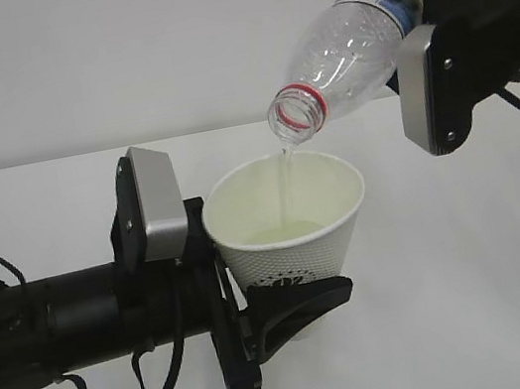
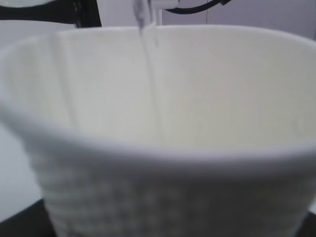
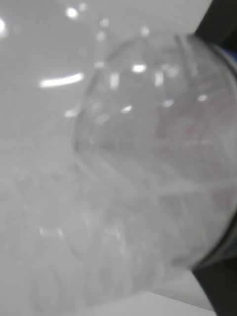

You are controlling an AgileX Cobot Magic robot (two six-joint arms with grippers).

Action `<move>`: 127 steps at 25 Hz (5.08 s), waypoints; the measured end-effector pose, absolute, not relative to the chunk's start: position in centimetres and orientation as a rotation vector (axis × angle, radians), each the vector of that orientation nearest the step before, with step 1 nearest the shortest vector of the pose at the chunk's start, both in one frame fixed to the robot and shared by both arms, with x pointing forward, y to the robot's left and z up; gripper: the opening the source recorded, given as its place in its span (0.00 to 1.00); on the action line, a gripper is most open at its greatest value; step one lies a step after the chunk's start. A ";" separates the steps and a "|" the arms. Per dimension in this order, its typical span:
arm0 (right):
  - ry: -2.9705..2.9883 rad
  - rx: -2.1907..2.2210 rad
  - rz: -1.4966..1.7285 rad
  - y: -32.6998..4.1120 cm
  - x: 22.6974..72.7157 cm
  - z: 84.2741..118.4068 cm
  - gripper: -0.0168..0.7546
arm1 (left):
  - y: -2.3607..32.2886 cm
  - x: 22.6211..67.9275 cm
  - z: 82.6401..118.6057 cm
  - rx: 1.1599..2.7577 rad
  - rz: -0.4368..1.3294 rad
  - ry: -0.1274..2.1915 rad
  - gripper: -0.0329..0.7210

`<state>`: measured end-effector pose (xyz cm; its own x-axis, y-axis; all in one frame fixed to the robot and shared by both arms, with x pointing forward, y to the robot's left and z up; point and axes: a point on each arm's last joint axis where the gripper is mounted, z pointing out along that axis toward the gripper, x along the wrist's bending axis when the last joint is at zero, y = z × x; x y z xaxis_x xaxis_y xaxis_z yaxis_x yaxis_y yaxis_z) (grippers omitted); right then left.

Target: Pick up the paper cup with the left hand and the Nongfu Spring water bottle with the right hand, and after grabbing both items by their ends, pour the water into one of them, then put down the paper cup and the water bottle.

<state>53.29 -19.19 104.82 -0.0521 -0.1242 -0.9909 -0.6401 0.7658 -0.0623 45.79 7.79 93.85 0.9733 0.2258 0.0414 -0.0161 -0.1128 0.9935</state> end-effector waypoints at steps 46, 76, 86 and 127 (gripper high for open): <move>1.581 -0.629 0.477 -19.1 53.3 104.9 0.69 | 7.8 45.8 93.8 1.674 0.207 0.160 0.72; 1.555 -0.634 0.498 -19.0 53.2 105.1 0.69 | 7.8 45.9 93.9 1.673 0.210 0.168 0.71; 1.554 -0.634 0.499 -19.0 53.2 105.1 0.69 | 7.8 45.9 93.9 1.673 0.210 0.168 0.71; 1.535 -0.660 0.477 -18.9 53.1 105.2 0.69 | 7.8 45.9 93.8 1.676 0.211 0.169 0.70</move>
<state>53.13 -18.95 105.19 0.0020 -0.1209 -0.9927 -0.6622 0.7437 -0.0919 45.86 7.81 93.82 0.9714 0.2342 0.0391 -0.0121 -0.1157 0.9932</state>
